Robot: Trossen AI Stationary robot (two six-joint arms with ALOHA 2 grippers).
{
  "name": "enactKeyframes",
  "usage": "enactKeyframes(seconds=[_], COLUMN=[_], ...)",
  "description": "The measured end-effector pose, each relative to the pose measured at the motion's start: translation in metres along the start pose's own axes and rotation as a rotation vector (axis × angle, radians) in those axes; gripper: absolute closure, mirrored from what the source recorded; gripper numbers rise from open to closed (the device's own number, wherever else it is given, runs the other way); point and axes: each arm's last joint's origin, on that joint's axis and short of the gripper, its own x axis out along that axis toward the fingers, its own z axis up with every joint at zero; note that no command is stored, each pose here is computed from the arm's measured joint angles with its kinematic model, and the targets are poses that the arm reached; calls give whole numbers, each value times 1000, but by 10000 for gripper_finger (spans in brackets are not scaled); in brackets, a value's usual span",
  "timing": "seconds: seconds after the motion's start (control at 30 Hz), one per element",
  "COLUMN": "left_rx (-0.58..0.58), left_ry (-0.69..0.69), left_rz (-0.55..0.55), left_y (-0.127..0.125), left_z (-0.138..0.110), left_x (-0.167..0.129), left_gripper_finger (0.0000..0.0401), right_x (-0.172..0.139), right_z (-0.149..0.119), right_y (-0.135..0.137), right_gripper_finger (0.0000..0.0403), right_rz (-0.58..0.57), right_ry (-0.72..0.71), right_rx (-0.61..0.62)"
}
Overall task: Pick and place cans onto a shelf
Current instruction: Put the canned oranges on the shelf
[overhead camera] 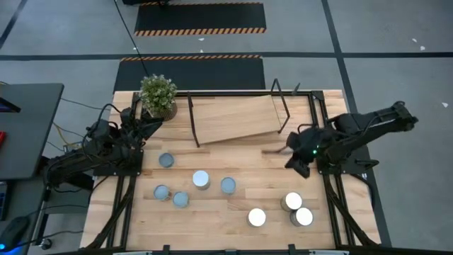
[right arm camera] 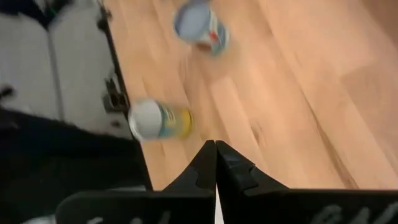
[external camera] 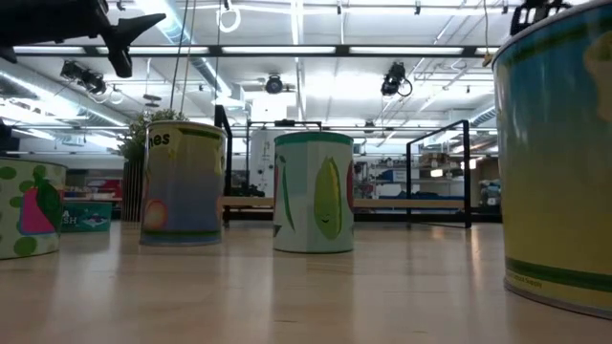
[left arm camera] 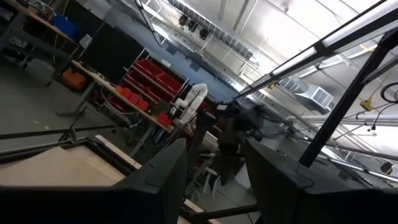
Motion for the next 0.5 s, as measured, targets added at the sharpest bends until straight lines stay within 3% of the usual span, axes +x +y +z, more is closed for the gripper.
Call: enactKeyframes(seconds=[0.33,0.5], left_rx=[-1,-1], left_ry=[2,2], left_rz=[2,2], left_y=[0,0], left_z=[0,0], left_x=[0,0], left_gripper_finger=[231,231], right_x=[30,45], right_z=[-31,-37], right_y=[38,43], right_gripper_finger=[394,356], right_rz=[-111,-146], right_ry=[206,254], right_rx=[-116,-182])
